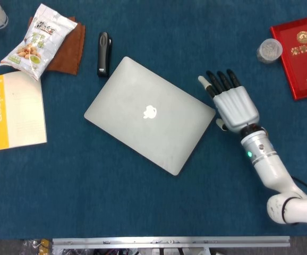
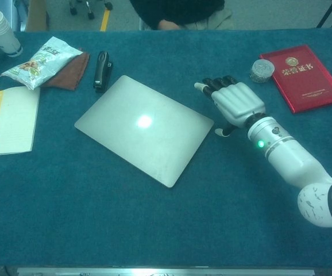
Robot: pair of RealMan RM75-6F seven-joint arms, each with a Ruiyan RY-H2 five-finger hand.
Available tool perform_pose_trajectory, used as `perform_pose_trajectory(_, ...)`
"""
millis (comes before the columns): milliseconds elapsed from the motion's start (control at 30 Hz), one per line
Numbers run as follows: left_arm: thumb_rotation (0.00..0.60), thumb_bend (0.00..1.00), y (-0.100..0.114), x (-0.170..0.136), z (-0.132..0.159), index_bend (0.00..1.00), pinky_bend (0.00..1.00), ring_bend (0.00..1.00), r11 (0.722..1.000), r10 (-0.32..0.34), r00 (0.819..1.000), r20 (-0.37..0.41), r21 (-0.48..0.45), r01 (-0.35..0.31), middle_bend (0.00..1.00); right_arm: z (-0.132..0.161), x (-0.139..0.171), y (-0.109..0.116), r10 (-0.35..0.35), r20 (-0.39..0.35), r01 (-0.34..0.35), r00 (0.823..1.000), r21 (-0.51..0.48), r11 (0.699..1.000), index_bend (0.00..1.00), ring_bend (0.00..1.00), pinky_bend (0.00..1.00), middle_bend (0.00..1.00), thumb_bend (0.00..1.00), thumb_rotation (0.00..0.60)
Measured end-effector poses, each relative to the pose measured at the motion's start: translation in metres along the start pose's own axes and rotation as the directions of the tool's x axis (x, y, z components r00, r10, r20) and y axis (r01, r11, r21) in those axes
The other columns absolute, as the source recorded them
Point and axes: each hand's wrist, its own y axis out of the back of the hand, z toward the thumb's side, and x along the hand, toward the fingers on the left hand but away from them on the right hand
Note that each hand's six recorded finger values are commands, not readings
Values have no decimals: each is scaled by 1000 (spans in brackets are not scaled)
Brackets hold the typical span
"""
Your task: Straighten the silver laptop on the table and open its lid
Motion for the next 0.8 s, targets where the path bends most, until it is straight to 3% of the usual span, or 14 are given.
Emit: perform_pose_trajectory(800, 600, 278, 1, -1, -3, 107, 0, 0, 1000, 5, 1000, -3, -2, -5, 69, 16, -39, 11, -63, 34, 64, 997, -8, 998, 0, 0, 19, 0, 204, 600)
